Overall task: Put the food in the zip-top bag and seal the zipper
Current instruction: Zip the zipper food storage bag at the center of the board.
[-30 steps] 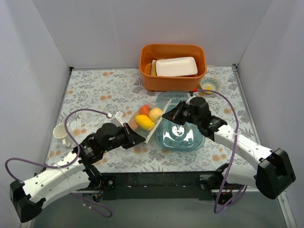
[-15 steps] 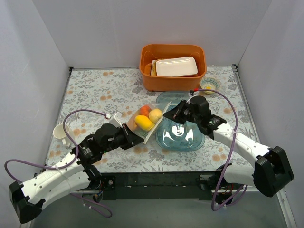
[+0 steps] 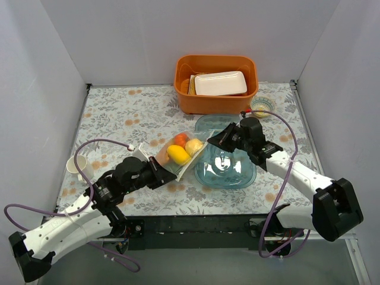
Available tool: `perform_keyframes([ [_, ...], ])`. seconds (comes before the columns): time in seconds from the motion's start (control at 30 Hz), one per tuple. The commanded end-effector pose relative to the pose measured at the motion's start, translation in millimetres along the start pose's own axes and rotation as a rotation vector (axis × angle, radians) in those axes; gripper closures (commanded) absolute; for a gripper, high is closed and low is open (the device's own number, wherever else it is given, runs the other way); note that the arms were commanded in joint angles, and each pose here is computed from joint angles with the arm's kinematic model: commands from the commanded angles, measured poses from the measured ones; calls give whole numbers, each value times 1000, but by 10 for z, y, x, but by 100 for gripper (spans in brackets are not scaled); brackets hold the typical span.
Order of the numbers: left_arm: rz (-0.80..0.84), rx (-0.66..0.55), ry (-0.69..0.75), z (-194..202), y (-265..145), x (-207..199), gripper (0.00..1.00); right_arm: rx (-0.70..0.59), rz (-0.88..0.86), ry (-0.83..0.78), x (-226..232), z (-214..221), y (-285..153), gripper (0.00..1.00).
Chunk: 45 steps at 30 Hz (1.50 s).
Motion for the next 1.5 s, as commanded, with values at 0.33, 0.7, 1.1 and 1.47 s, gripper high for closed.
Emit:
perform_keyframes([
  [0.33, -24, 5, -20, 34, -138, 69, 100, -130, -53, -51, 131, -520, 51, 99],
  [0.7, -27, 6, -34, 61, -197, 119, 100, -127, -63, -51, 60, -637, 127, 99],
  [1.1, -6, 14, -12, 61, -160, 86, 96, -127, -72, -107, 57, -677, 83, 65],
  [1.47, -25, -114, 44, -184, -260, -64, 11, -238, 105, -358, 203, -1000, -366, 15],
])
Point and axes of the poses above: each gripper's point midway between its finger pads, its own y axis out along the fingers, its own x axis along the line the jaws close on, z = x × y, the point moved 5 cm from there along -y, back along the fingers, and after that the axes turned 2 degrees about -y, right-handed, at the moved point
